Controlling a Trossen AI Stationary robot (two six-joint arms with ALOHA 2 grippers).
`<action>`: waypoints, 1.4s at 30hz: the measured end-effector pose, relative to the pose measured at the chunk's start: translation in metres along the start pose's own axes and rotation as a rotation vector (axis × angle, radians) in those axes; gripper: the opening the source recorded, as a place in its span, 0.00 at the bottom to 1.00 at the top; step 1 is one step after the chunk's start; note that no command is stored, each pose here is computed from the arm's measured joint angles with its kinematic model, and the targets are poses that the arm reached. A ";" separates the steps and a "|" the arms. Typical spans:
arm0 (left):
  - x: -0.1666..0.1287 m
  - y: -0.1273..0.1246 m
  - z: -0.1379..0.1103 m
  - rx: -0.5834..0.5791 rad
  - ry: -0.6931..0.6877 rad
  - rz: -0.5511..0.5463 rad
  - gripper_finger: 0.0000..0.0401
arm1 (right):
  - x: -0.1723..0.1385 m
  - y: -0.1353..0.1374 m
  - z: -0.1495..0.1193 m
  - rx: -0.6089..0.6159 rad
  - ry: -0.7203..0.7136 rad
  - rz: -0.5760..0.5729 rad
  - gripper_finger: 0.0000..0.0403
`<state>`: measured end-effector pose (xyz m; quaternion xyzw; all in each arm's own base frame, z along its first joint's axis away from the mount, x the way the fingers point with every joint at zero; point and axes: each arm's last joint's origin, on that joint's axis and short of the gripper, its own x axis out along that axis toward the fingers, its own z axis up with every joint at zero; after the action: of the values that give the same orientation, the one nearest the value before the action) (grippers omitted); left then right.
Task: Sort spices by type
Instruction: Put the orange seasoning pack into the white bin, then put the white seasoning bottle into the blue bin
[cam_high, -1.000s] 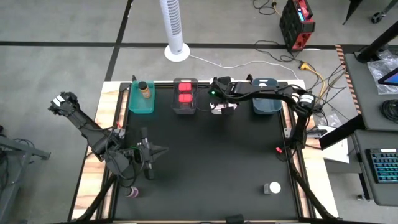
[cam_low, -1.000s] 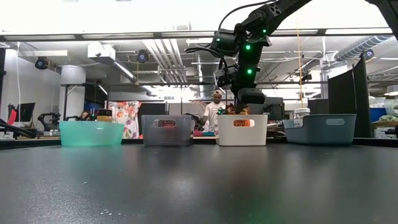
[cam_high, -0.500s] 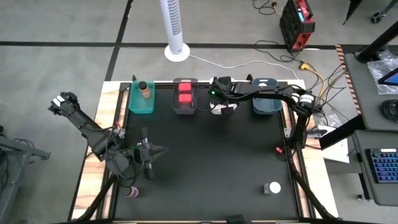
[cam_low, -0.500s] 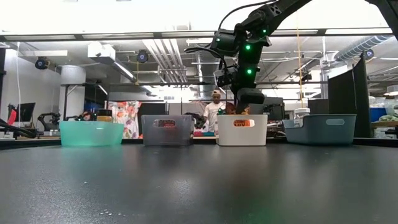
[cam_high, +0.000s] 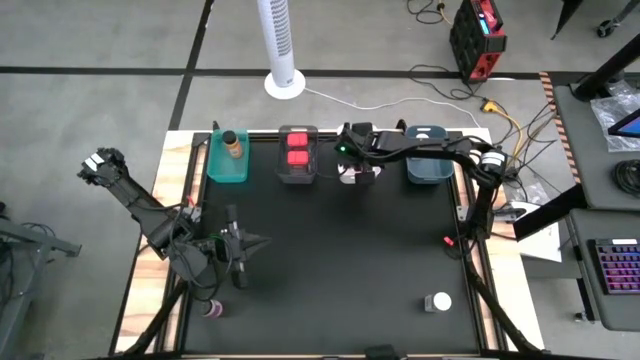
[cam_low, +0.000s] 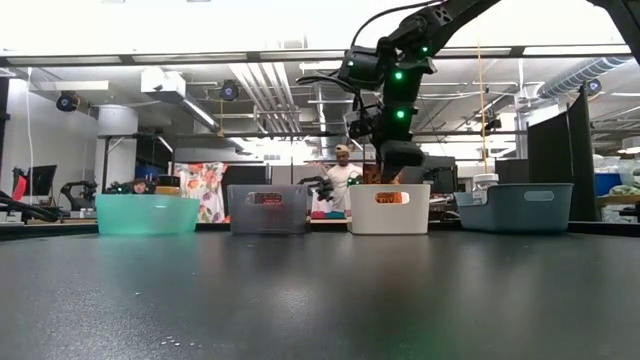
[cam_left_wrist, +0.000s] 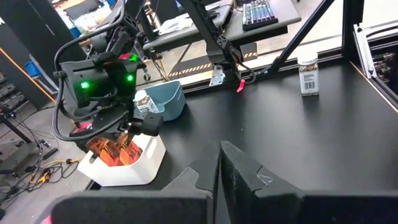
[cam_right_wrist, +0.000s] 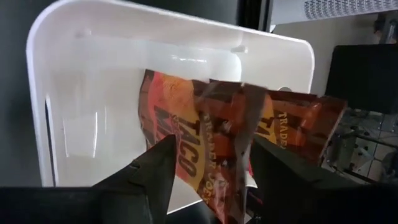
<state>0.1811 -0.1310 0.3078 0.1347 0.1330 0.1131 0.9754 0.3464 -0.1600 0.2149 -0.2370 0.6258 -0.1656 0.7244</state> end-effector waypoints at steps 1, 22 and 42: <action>0.000 0.000 0.000 0.000 0.000 0.000 0.00 | -0.001 -0.001 0.000 0.004 -0.002 -0.002 0.48; 0.000 0.000 0.000 0.000 0.000 0.000 0.00 | -0.044 -0.025 0.003 0.078 0.078 0.050 0.59; 0.000 0.000 0.000 -0.072 0.000 -0.001 0.00 | -0.157 -0.017 -0.025 0.713 0.194 0.742 0.58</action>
<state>0.1811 -0.1310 0.3079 0.0993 0.1286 0.1174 0.9797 0.2977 -0.0936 0.3518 0.2784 0.6366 -0.1219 0.7088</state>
